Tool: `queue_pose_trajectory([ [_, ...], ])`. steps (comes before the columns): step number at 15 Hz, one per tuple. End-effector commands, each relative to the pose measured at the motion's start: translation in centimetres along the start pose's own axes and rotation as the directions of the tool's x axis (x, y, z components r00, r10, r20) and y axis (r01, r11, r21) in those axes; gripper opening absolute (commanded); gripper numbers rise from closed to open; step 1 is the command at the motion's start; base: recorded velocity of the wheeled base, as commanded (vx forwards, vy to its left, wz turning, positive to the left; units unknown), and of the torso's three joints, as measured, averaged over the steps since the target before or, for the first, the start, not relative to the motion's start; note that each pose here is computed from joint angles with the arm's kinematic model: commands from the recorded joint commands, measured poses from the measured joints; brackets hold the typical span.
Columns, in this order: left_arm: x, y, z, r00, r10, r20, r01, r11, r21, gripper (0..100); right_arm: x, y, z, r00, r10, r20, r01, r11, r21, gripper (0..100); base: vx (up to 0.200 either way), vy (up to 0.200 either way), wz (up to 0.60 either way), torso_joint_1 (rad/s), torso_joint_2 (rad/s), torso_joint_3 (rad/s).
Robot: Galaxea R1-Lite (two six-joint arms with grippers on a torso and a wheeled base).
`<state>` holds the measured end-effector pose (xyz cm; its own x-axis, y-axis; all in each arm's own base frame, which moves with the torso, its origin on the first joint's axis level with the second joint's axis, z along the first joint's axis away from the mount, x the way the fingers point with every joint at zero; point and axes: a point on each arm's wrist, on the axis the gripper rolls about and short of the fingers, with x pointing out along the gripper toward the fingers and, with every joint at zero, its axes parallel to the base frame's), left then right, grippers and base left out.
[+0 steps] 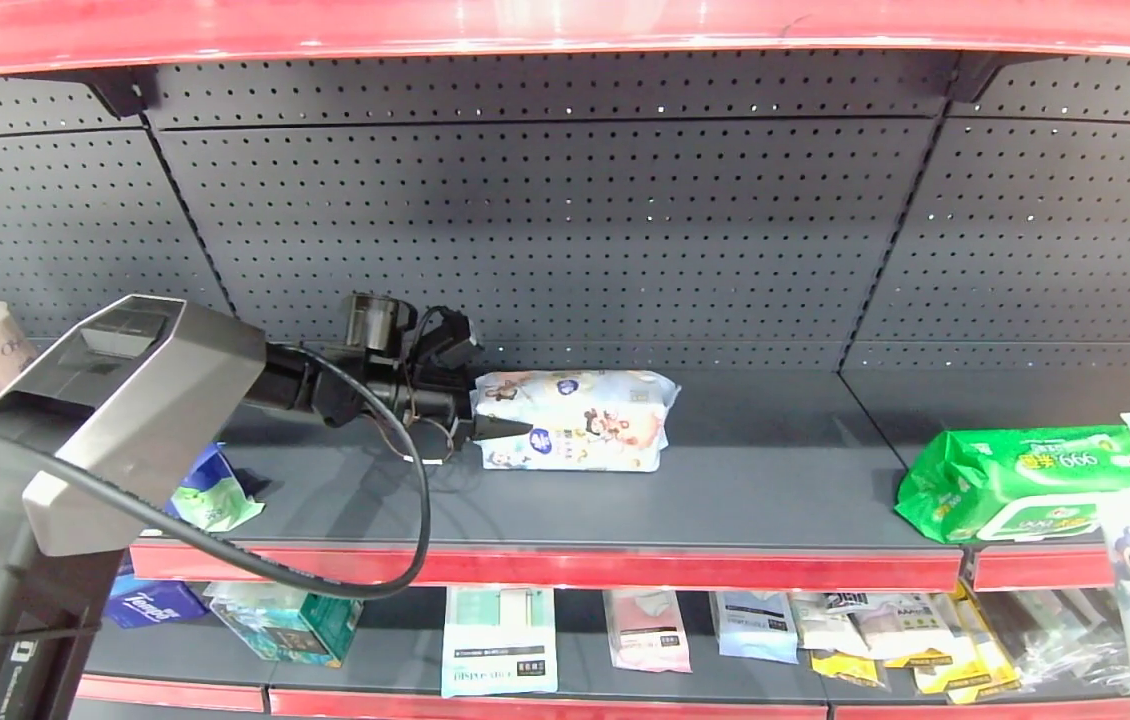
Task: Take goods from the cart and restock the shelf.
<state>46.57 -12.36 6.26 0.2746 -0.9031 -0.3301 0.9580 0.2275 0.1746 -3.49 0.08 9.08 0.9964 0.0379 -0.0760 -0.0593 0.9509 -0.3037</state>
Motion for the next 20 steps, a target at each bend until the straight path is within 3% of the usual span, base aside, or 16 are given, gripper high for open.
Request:
queue_pose_trajectory([
  [1,-0.1,-0.1,0.2,1.0,-0.006,0.005,0.006,1.0,0.0,0,0.0,0.0,0.0,1.0,0.001,0.0,-0.001,1.0,-0.001,0,0.0,0.0,0.0,0.0,0.0,0.0],
  [4,-0.6,-0.4,0.1,0.999,-0.028,0.019,0.028,1.0,0.004,0,0.0,0.0,0.0,1.0,0.0,0.001,0.0,1.0,0.001,0,0.0,0.0,0.0,0.0,0.0,0.0],
  [7,-2.7,-2.7,1.0,0.999,-0.046,0.007,0.047,0.998,-0.041,0,0.0,0.0,0.0,1.0,0.0,0.001,0.0,1.0,-0.001,0,0.0,0.0,0.0,0.0,0.0,0.0],
  [10,-5.1,-4.1,0.3,0.999,-0.043,-0.007,0.043,0.998,-0.041,0,0.0,0.0,0.0,1.0,-0.001,-0.001,0.001,1.0,0.001,0,0.0,0.0,0.0,0.0,0.0,0.0],
  [12,-6.4,-5.4,-0.2,0.999,-0.042,-0.025,0.04,0.997,-0.065,0,0.0,0.0,0.0,1.0,-0.001,0.001,0.001,1.0,0.001,0,0.0,0.0,0.0,0.0,0.0,0.0],
  [13,-7.4,-6.8,-0.2,0.998,-0.047,-0.035,0.043,0.995,-0.09,0,0.0,0.0,0.0,1.0,-0.001,-0.001,0.001,1.0,0.001,0,0.0,0.0,0.0,0.0,0.0,0.0],
  [14,-7.6,-7.5,-0.3,0.998,-0.049,-0.035,0.045,0.995,-0.093,0,0.0,0.0,0.0,1.0,-0.001,-0.001,0.001,1.0,0.001,0,0.0,0.0,0.0,0.0,0.0,0.0],
  [16,-7.6,-7.8,-0.8,0.999,-0.035,-0.025,0.034,0.997,-0.07,0,0.0,0.0,0.0,1.0,-0.001,-0.001,0.001,1.0,0.001,0,0.0,0.0,0.0,0.0,0.0,0.0],
  [20,-7.6,-8.4,-1.4,0.998,-0.053,-0.02,0.051,0.995,-0.087,0,0.0,0.0,0.0,1.0,-0.001,-0.001,0.001,1.0,0.001,0,0.0,0.0,0.0,0.0,0.0,0.0],
])
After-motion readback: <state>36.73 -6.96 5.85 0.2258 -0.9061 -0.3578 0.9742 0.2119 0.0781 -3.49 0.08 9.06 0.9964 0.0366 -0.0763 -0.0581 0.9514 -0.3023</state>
